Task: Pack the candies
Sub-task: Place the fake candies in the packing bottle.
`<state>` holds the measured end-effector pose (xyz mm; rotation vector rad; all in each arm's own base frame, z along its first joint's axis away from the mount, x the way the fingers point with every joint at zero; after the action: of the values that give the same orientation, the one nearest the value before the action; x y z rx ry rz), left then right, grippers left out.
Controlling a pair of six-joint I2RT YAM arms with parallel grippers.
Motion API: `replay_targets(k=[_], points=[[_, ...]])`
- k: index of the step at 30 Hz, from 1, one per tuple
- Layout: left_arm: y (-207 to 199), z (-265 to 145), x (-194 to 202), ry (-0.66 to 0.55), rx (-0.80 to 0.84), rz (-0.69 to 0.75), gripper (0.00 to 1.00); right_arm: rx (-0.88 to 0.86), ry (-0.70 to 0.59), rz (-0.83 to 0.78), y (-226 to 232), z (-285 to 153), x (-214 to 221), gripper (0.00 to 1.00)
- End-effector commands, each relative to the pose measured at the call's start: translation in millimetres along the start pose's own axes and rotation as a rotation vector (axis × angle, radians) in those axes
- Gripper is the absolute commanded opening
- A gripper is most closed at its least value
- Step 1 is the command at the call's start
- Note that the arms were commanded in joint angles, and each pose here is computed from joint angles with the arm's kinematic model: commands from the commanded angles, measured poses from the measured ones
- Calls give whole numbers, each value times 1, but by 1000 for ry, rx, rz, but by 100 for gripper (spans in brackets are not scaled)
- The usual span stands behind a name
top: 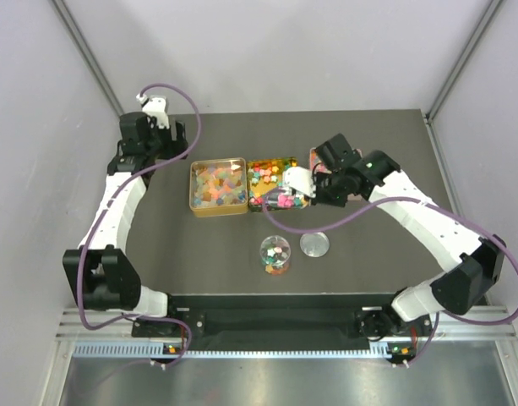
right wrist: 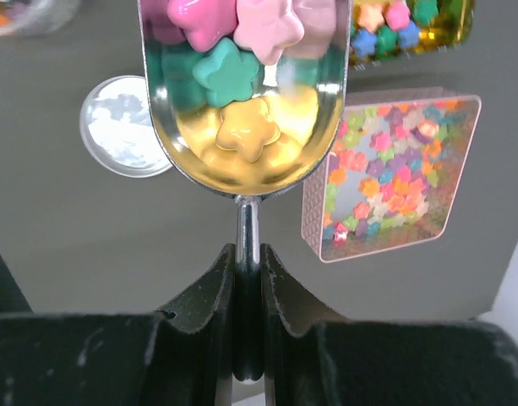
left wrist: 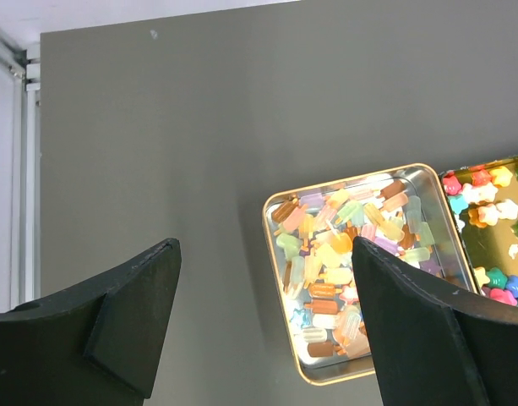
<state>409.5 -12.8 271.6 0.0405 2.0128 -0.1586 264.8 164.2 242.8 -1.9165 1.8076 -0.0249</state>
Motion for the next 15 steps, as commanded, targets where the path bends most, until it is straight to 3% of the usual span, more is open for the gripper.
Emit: replay_targets(k=[1,15], points=[[-3,-14,-17,-103,19,-20,87,16,50,-145,22,-17,-13,0],[-8,-32,-8,-116,27,-57,87,-28,151,-221,59,-12,5,0]])
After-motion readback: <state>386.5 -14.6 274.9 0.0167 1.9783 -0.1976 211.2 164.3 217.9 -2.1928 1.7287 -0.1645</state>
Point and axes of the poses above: each gripper's point midway between its finger pads, its own z axis out along the fingers, its own y axis along the line the jaws close on, x = y × z, the point moved 4 cm from there along -z, back along the fingers, and after that the axes turned 5 degrees about -z, right-handed, at the moved point
